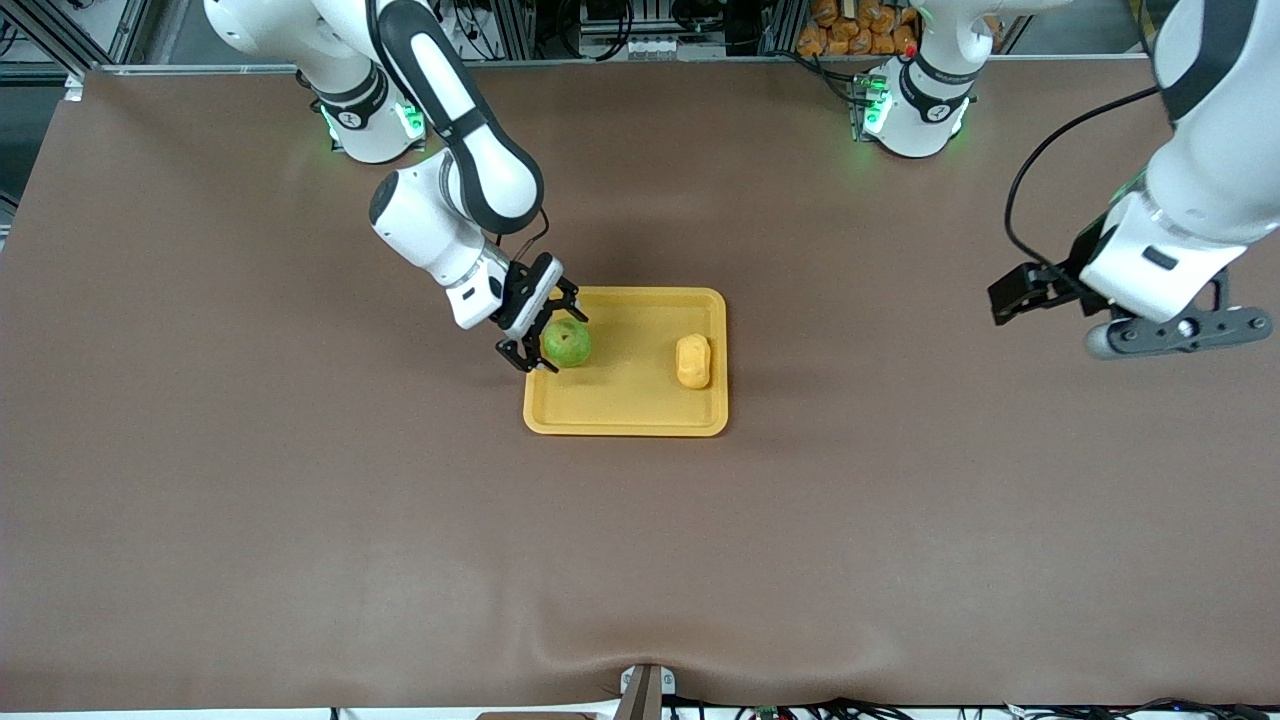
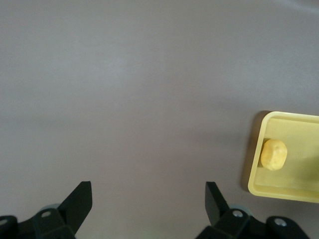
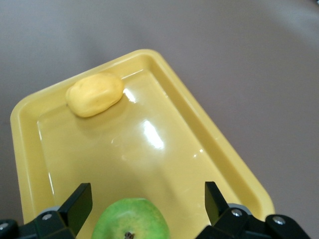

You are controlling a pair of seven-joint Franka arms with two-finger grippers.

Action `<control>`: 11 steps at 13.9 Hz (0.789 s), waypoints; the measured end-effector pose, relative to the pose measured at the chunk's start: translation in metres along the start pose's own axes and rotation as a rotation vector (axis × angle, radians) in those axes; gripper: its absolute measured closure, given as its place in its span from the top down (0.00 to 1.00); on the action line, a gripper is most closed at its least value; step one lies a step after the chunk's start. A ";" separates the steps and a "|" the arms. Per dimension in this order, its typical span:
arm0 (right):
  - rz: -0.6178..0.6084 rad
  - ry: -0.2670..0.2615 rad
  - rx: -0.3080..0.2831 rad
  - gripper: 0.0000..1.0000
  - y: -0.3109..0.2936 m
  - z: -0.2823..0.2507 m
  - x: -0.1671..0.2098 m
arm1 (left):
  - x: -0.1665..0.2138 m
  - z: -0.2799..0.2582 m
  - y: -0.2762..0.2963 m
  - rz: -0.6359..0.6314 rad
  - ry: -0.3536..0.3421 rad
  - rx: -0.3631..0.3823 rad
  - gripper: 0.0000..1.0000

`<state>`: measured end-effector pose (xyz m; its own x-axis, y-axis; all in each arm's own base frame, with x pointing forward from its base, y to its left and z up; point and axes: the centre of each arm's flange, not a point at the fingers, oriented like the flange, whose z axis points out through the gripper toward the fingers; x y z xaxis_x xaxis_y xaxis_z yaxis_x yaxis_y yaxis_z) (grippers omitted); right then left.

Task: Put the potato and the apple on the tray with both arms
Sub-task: 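Open the left gripper and withdraw while the right gripper lowers the apple, then open the right gripper to release the apple on the tray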

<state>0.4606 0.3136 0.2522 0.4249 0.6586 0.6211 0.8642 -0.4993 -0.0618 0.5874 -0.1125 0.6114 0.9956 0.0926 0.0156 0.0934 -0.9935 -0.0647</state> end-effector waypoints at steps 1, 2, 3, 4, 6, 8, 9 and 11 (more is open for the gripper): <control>0.023 0.008 -0.006 1.00 0.004 -0.005 0.001 | -0.004 -0.004 -0.006 -0.004 -0.009 0.005 1.00; 0.055 0.015 -0.010 1.00 0.007 -0.010 0.000 | -0.007 -0.008 -0.010 0.012 -0.016 0.009 1.00; 0.102 0.023 -0.012 1.00 0.008 -0.015 0.001 | -0.011 -0.012 -0.014 0.047 -0.022 0.012 1.00; 0.164 0.033 -0.012 1.00 0.008 -0.020 0.003 | -0.013 -0.015 -0.018 0.074 -0.027 0.014 1.00; 0.280 0.059 -0.010 1.00 0.007 -0.030 0.011 | -0.015 -0.021 -0.032 0.097 -0.025 0.016 1.00; 0.373 0.086 -0.018 1.00 0.015 -0.043 0.017 | -0.018 -0.027 -0.042 0.113 -0.027 0.018 1.00; 0.414 0.101 -0.029 1.00 0.023 -0.051 0.017 | -0.020 -0.029 -0.046 0.111 -0.026 0.019 1.00; 0.480 0.128 -0.054 1.00 0.050 -0.068 0.010 | -0.025 -0.032 -0.052 0.103 -0.025 0.023 1.00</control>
<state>0.4898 0.2566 0.3089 0.7316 0.2750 0.6238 0.5630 -0.7597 -0.3254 0.5572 -0.0649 0.6468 0.9998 -0.0078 -0.0171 -0.0092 -0.9961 -0.0878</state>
